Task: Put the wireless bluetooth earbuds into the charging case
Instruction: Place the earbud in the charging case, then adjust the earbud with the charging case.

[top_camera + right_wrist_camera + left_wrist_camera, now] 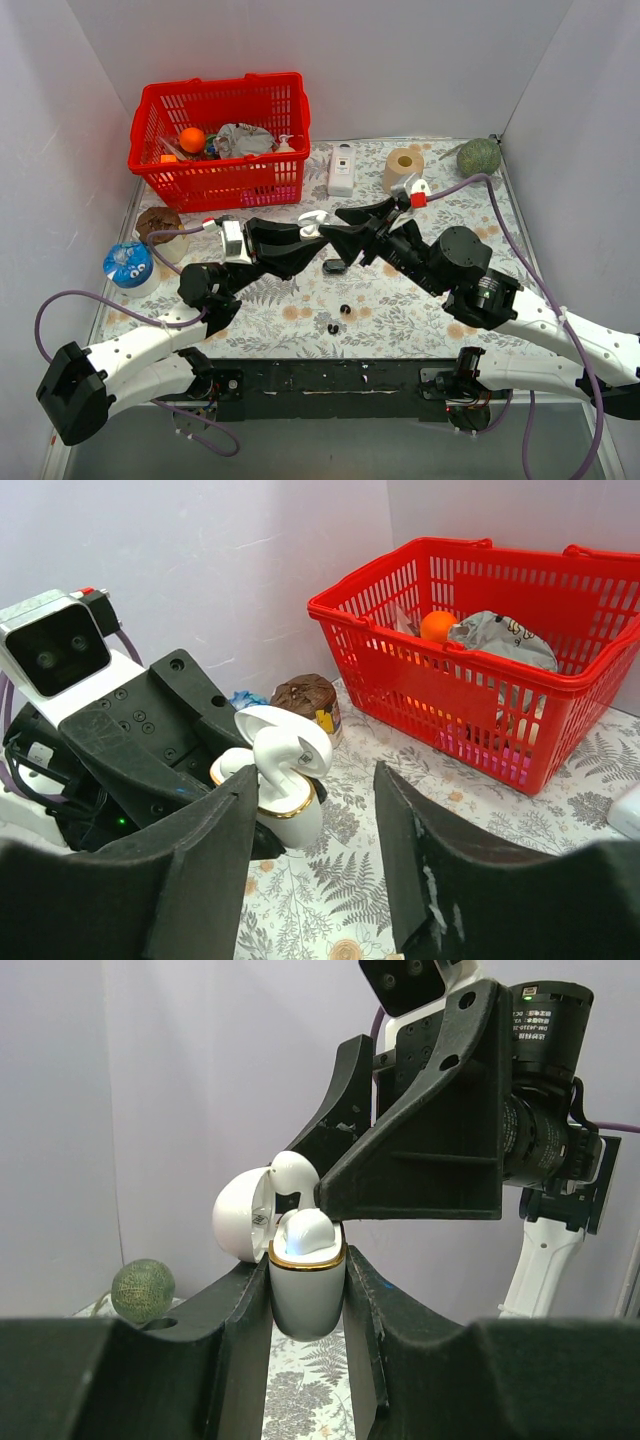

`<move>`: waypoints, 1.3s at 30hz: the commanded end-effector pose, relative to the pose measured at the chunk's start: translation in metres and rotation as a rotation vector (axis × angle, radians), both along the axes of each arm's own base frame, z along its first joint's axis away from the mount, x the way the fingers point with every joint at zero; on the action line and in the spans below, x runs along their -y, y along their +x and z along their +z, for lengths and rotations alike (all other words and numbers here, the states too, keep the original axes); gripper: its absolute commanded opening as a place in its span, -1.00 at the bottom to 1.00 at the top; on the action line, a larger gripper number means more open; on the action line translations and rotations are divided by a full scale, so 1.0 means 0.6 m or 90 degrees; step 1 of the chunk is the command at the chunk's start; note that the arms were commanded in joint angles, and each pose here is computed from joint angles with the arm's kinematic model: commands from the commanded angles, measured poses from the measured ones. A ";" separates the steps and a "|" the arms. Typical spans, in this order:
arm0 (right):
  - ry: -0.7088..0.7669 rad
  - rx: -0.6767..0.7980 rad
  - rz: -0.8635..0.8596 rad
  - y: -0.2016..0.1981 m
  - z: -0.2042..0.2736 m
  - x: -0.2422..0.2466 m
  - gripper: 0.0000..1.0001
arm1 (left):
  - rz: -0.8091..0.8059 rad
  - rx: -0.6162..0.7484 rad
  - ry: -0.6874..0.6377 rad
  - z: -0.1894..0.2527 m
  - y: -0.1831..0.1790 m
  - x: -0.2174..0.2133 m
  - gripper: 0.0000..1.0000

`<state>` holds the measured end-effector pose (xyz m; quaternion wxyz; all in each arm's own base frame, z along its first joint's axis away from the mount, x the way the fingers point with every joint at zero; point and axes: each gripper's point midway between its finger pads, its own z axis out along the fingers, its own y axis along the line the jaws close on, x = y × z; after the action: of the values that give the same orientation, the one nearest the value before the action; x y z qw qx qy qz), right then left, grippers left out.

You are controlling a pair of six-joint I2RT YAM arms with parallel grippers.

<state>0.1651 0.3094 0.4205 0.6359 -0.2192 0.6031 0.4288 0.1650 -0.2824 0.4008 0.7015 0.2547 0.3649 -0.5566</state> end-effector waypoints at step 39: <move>-0.054 0.019 0.003 -0.011 0.057 0.027 -0.97 | -0.010 0.011 0.042 0.008 -0.012 0.003 -1.00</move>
<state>0.1627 0.2985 0.4272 0.6177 -0.2624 0.6348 0.3830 0.1651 -0.2893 0.3857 0.6796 0.2798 0.3993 -0.5481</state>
